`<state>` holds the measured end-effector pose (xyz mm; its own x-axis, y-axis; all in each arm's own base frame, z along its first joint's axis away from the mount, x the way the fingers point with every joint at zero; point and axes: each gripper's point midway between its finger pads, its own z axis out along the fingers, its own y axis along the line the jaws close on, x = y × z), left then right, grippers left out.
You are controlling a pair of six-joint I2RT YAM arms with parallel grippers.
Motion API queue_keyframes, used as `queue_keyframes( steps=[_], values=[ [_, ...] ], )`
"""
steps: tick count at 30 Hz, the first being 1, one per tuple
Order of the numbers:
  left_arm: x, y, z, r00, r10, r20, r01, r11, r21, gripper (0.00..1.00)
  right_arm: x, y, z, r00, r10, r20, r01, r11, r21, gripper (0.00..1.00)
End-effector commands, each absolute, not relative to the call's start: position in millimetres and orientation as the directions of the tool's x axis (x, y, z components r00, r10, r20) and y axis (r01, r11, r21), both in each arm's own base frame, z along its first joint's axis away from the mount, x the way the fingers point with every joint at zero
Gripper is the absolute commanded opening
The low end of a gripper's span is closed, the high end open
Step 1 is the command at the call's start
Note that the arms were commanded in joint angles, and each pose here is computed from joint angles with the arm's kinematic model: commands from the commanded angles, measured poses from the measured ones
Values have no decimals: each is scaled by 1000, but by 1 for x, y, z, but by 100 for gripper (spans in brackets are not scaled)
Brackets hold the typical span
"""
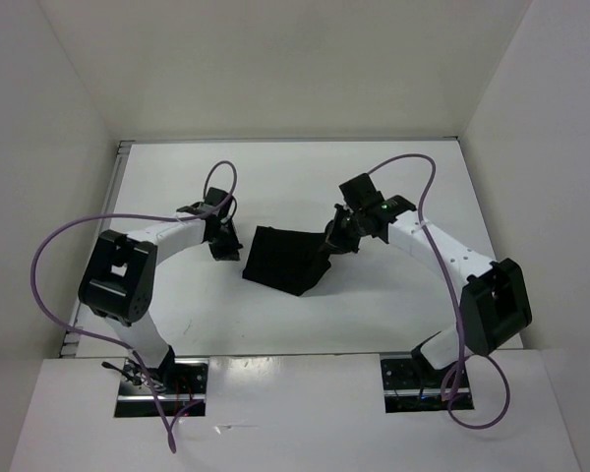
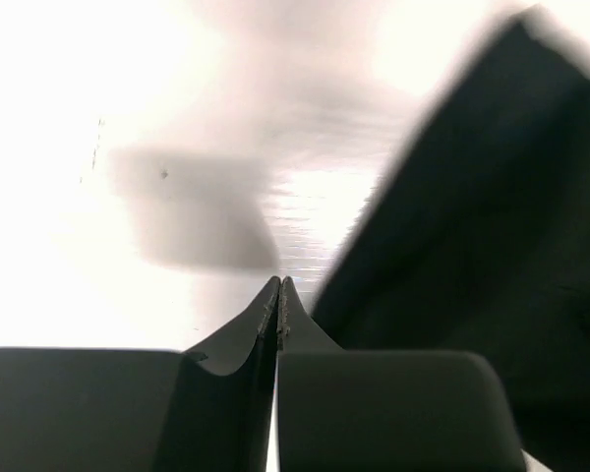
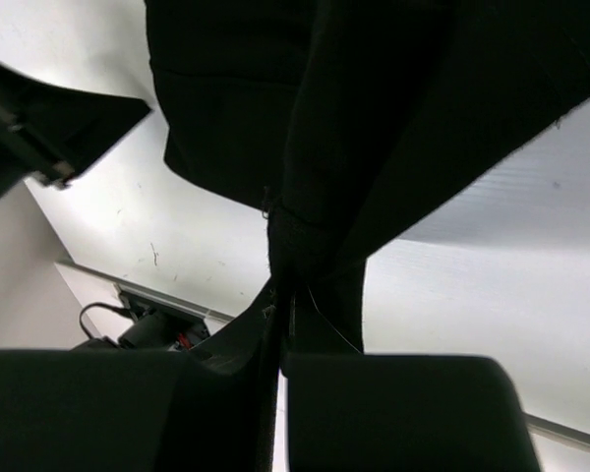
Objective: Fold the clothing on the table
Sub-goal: Fold the skirt
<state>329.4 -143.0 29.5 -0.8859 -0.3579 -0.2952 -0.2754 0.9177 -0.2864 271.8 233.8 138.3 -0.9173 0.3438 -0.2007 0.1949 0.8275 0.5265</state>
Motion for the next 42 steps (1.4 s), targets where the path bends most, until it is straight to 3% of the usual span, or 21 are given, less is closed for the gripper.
queue_keyframes(
  steps=[1, 10, 22, 33, 37, 39, 42],
  values=[
    [318, -137, 8, -890, -380, -253, -317, 913, -257, 1, 283, 260, 159, -924, 290, -249, 97, 809, 580, 0],
    [299, -156, -4, -908, -371, -196, -301, 901, -311, 0, 287, 308, 156, -951, 202, -232, 17, 788, 615, 0],
    [296, -158, 4, -900, -389, -199, -311, 890, -333, 0, 303, 378, 141, -974, 97, -204, -63, 750, 659, 1],
    [299, -161, 20, -891, -398, -220, -303, 880, -367, 0, 312, 403, 115, -986, 43, -163, -73, 761, 645, 1],
    [298, -158, 22, -888, -400, -228, -306, 882, -359, 0, 307, 415, 108, -992, 9, -126, -77, 745, 663, 8],
    [301, -155, 24, -883, -404, -241, -312, 886, -342, 0, 302, 426, 111, -992, -21, -125, -103, 710, 697, 29],
    [319, -140, 55, -839, -446, -312, -334, 874, -353, 4, 294, 442, 132, -992, -54, -113, -123, 598, 792, 38]
  ],
)
